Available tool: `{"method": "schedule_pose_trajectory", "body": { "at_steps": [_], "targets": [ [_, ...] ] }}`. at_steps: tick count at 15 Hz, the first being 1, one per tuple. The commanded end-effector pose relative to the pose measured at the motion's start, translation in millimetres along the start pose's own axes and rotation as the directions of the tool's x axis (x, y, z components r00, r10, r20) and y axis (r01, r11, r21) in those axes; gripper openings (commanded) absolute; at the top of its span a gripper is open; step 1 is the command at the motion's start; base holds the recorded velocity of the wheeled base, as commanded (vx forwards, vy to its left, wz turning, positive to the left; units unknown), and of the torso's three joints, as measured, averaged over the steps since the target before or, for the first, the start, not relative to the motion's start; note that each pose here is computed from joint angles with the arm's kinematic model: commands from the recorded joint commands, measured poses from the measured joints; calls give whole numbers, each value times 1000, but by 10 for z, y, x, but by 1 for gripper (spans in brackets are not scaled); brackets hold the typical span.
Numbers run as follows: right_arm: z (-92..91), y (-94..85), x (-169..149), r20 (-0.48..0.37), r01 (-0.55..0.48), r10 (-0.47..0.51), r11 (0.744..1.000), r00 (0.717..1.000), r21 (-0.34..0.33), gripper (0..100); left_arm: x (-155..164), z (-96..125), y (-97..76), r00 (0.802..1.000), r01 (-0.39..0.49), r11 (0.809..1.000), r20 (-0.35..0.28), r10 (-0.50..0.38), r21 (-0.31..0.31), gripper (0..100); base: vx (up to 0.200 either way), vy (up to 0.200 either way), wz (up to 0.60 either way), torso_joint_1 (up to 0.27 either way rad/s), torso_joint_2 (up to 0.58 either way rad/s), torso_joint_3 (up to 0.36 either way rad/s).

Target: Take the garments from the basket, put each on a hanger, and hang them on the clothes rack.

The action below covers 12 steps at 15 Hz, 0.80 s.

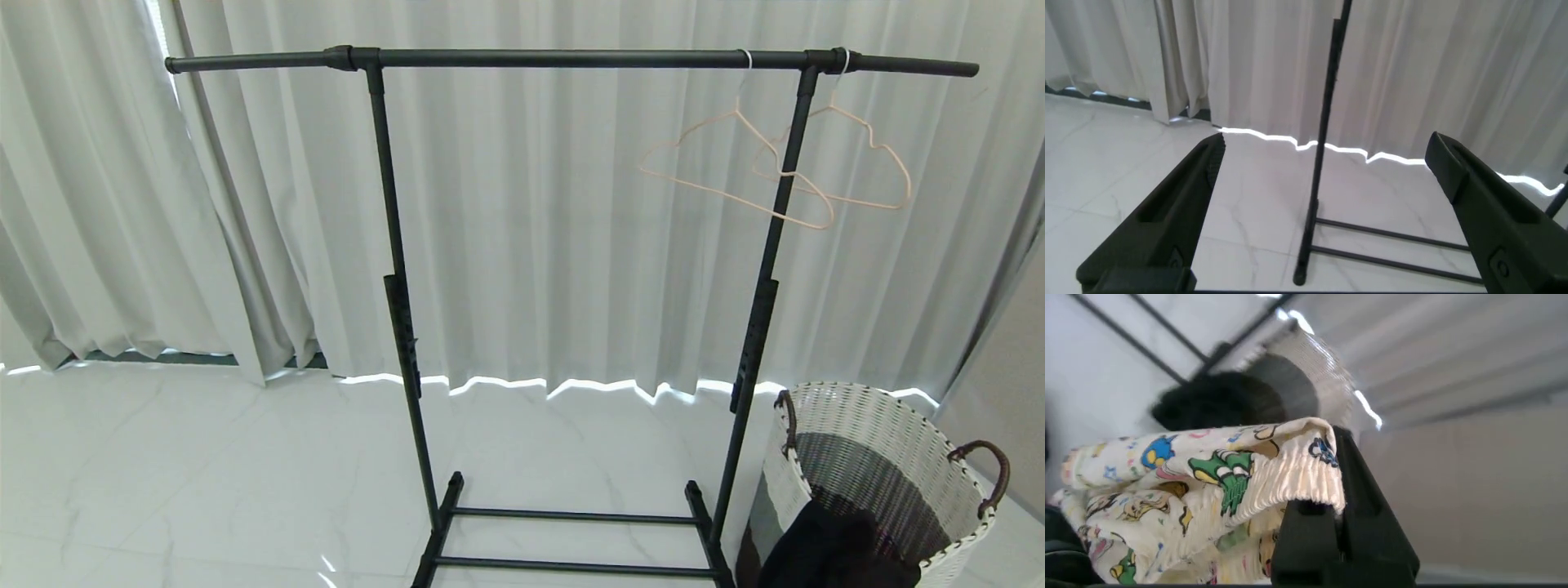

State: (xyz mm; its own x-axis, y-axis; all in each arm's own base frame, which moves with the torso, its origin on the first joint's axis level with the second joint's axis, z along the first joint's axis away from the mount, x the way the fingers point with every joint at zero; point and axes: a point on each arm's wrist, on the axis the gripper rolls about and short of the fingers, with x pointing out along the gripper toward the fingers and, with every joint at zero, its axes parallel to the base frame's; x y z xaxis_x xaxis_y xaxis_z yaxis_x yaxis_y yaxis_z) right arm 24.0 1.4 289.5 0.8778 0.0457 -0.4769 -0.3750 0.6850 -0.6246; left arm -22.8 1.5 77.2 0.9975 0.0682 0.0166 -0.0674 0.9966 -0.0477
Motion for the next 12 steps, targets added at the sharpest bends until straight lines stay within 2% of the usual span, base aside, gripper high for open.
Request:
{"method": "schedule_pose_trajectory", "body": {
  "at_steps": [1,3,5,7,10,12],
  "targets": [
    [26,45,190,23,-111,112,993,993,-45,0,0,0,0,1000,-1,1000,0,1,-1,100,0,0,0,0,0,0],
    [157,78,321,99,-225,229,973,968,-55,0,0,0,0,1000,-1,1000,0,1,-1,100,0,0,0,0,0,0],
    [356,159,493,152,-343,345,939,926,-44,0,0,0,0,1000,-1,1000,0,1,-1,100,0,0,0,0,0,0],
    [585,247,692,188,-403,402,915,896,-33,0,0,0,0,1000,1,1000,0,-1,4,100,0,0,0,0,0,0],
    [855,347,1019,194,-425,418,905,887,-8,0,0,0,0,1000,-1,1000,0,1,1,100,0,0,0,0,0,0],
    [985,386,1185,210,-428,412,903,887,38,0,0,0,0,1000,1,1000,0,-1,5,100,0,0,0,0,0,0]
  ]
}}
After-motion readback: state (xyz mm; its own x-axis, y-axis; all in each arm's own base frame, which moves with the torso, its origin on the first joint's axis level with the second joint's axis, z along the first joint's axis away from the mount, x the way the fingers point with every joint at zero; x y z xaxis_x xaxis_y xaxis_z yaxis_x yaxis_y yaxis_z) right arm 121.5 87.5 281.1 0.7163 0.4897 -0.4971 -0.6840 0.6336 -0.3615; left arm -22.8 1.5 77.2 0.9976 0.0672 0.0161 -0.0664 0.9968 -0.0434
